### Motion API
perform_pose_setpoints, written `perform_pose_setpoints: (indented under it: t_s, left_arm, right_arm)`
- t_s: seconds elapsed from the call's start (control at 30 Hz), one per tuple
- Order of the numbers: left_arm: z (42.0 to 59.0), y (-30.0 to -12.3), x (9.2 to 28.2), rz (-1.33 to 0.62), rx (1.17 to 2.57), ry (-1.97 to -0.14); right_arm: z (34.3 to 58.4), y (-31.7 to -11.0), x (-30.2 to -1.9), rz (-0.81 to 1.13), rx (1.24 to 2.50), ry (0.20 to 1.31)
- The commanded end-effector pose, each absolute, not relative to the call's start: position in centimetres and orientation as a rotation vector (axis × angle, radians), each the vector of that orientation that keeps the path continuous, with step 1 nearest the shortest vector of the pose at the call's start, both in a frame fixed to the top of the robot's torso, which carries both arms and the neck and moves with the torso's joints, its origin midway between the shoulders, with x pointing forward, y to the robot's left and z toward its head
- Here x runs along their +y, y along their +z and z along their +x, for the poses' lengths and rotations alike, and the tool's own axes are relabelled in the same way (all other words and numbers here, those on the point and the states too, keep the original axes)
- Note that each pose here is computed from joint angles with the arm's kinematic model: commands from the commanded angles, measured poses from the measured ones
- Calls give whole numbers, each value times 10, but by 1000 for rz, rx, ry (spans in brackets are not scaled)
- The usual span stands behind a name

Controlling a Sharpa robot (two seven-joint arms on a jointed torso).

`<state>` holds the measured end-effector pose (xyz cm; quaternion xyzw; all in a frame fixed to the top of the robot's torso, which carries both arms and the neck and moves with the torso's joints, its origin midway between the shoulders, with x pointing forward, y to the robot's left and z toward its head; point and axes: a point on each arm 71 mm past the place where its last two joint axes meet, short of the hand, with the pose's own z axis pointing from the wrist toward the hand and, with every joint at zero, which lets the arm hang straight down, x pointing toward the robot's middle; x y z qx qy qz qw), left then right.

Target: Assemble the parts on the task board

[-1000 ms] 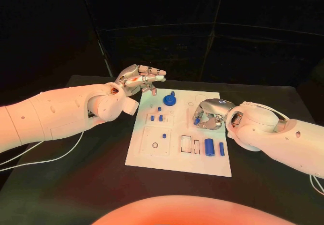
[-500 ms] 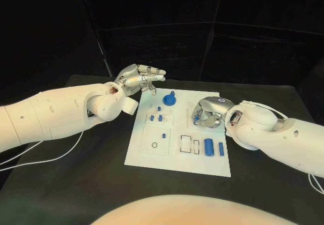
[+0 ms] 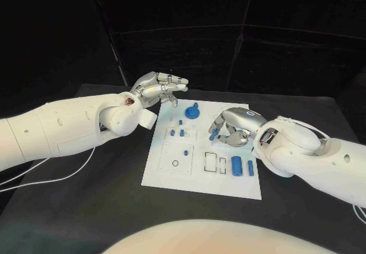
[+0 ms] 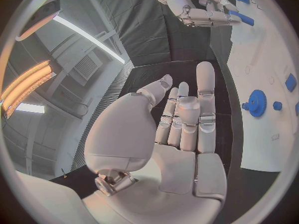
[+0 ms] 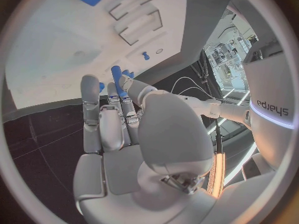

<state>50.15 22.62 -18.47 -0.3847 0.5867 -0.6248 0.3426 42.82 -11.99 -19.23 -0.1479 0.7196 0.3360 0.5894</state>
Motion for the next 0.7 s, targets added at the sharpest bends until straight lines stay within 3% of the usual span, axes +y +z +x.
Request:
perform_pose_setpoints:
  t_s: [0.03,0.37,0.7]
  left_arm:
    - [501,-183,225,-989,1528,-1641]
    - [502,-183,222,-985,1528,-1648]
    - [503,-183,220,-983,1529,-1650]
  right_arm:
    - [420,-185,-108,-338,1649,876]
    - [404,-187,-54,-429,1648,1019]
    - [395,-209,-24,-529,1664,1037]
